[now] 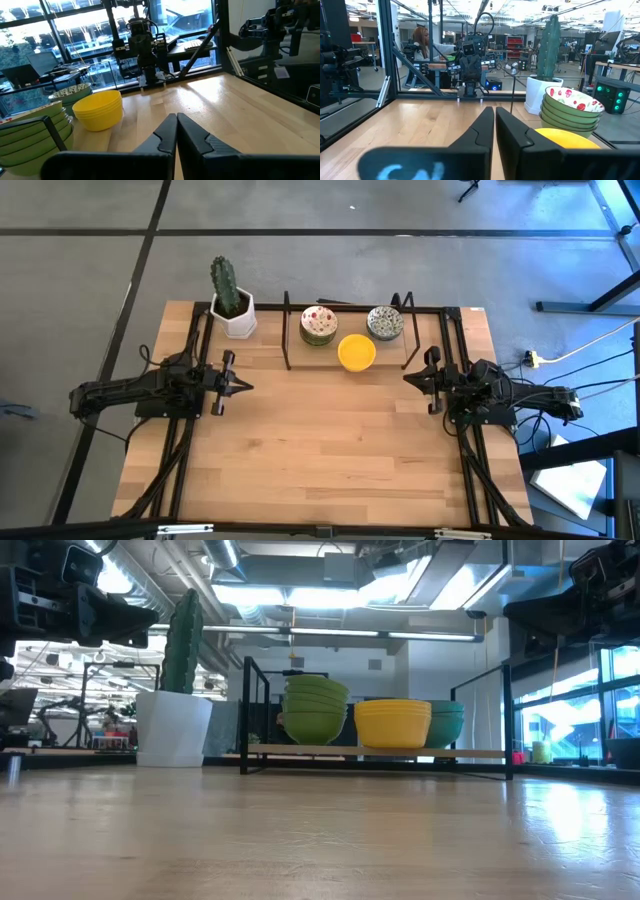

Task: Pick & Place Mini bowls
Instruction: Return to Home Position

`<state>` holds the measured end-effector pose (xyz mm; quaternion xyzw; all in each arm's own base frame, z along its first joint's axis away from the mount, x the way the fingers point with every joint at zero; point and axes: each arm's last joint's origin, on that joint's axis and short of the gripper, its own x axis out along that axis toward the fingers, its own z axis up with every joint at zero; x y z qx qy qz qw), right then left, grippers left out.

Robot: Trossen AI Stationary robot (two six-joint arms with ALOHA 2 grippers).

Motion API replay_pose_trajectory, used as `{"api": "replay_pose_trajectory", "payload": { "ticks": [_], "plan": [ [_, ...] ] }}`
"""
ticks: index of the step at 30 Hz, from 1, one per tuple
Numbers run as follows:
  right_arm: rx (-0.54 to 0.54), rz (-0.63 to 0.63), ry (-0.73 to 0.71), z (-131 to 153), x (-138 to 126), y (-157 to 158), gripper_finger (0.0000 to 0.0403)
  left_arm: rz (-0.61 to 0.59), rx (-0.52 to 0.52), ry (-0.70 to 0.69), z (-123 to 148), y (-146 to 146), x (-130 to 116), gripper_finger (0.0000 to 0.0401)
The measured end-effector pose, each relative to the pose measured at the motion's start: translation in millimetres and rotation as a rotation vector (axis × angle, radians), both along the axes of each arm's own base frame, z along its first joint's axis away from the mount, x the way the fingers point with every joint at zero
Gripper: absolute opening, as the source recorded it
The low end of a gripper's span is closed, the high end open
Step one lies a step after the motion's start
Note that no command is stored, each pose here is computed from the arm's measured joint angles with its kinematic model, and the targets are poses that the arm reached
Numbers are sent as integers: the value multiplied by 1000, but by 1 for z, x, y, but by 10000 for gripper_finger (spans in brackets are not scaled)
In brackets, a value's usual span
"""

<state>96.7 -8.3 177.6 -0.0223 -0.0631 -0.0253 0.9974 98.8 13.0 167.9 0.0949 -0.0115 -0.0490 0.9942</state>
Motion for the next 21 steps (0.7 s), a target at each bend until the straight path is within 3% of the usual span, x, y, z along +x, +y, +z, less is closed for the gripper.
{"api": "replay_pose_trajectory", "payload": {
  "ticks": [21],
  "plan": [
    [0, 0, 0, 0, 0, 0, 21, 0, 0, 0, 0, 0, 0, 7]
  ]
}}
